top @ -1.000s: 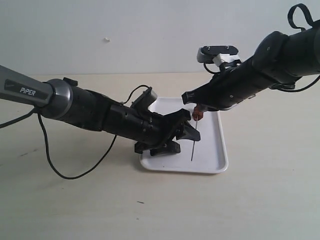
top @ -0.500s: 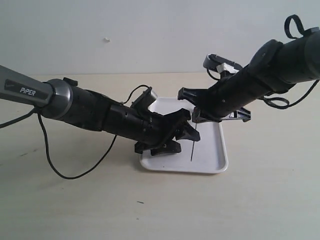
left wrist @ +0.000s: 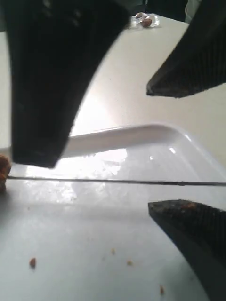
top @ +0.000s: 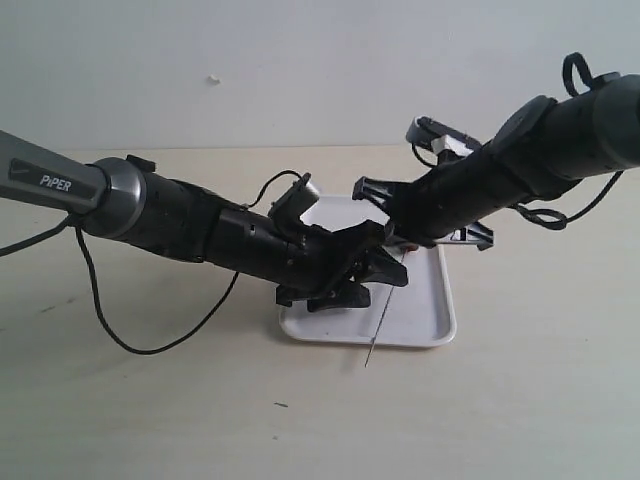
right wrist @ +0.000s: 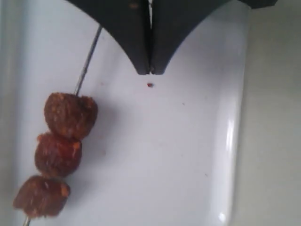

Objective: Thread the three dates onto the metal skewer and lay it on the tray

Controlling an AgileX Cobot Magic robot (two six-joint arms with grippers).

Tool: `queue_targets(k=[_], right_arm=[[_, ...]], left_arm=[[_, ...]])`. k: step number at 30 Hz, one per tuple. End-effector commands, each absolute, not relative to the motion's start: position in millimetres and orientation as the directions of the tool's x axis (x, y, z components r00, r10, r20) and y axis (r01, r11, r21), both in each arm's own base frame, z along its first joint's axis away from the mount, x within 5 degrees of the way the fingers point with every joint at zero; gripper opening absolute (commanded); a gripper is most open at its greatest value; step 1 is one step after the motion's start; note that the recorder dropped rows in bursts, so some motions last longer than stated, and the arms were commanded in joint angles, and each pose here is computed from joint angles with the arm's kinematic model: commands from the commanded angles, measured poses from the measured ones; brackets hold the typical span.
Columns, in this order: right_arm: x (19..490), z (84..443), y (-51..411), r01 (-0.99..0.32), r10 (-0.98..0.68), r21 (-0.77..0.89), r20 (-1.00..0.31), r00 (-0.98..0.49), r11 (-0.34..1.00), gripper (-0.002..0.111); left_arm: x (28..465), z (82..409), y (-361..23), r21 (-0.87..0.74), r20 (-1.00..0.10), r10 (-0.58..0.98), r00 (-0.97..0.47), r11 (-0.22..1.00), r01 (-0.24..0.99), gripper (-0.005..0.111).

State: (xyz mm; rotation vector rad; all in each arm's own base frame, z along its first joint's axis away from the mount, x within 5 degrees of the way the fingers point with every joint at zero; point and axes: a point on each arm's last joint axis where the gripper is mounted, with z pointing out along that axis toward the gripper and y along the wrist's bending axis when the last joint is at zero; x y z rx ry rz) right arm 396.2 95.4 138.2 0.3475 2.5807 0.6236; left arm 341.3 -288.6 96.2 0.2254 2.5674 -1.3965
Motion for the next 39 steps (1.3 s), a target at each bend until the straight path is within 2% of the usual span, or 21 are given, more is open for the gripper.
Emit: queue_targets(k=[1,4,8,11,16,20,23,27,32,35,39], right_arm=[[396.1,178.2,92.3,0.044,0.311,0.468,-0.510,-0.802,0.883,0.000],[390.7,207.0,91.8,-0.039,0.260,0.447,-0.586,-0.767,0.894,0.000],[376.8,246.3,89.7,-0.141,0.177,0.392,-0.672,-0.719,0.909,0.000],[359.0,268.5,86.2,-0.179,0.151,0.364,-0.713,-0.684,0.914,0.000],[314.8,283.7,70.8,-0.139,0.192,0.336,-0.780,-0.595,0.932,0.000],[265.8,276.6,54.4,-0.112,0.167,0.262,-0.834,-0.526,0.958,0.000],[229.0,270.8,41.8,-0.071,0.183,0.241,-0.870,-0.459,0.968,0.000],[186.0,258.4,27.6,-0.026,0.195,0.221,-0.907,-0.374,0.975,0.000],[143.5,243.4,19.5,-0.028,0.223,0.244,-0.922,-0.317,0.969,0.000],[123.0,235.0,16.9,-0.047,0.229,0.253,-0.930,-0.286,0.966,0.000],[104.8,220.5,15.7,-0.068,0.237,0.266,-0.931,-0.278,0.962,0.000]], left_arm=[[343.1,107.4,-285.1,-0.820,-0.299,0.082,-0.951,0.487,0.300,0.058],[346.9,120.5,-275.8,-0.831,-0.315,0.098,-0.944,0.452,0.324,0.039],[353.3,145.5,-252.8,-0.843,-0.358,0.142,-0.923,0.376,0.385,0.000],[355.0,166.0,-230.2,-0.834,-0.429,0.151,-0.891,0.313,0.454,0.000],[337.1,190.9,-190.0,-0.749,-0.591,0.092,-0.801,0.307,0.588,0.000],[304.5,206.7,-155.5,-0.623,-0.738,0.023,-0.674,0.360,0.694,0.000],[274.9,208.1,-133.2,-0.488,-0.810,0.079,-0.581,0.461,0.742,0.000],[238.3,217.9,-115.0,-0.332,-0.859,0.145,-0.491,0.572,0.750,0.000],[196.2,249.5,-102.0,-0.223,-0.921,0.122,-0.370,0.612,0.758,0.000],[171.1,254.4,-90.6,-0.166,-0.939,0.116,-0.324,0.674,0.720,0.000],[142.8,256.7,-71.9,-0.112,-0.957,0.080,-0.279,0.784,0.611,0.000]])
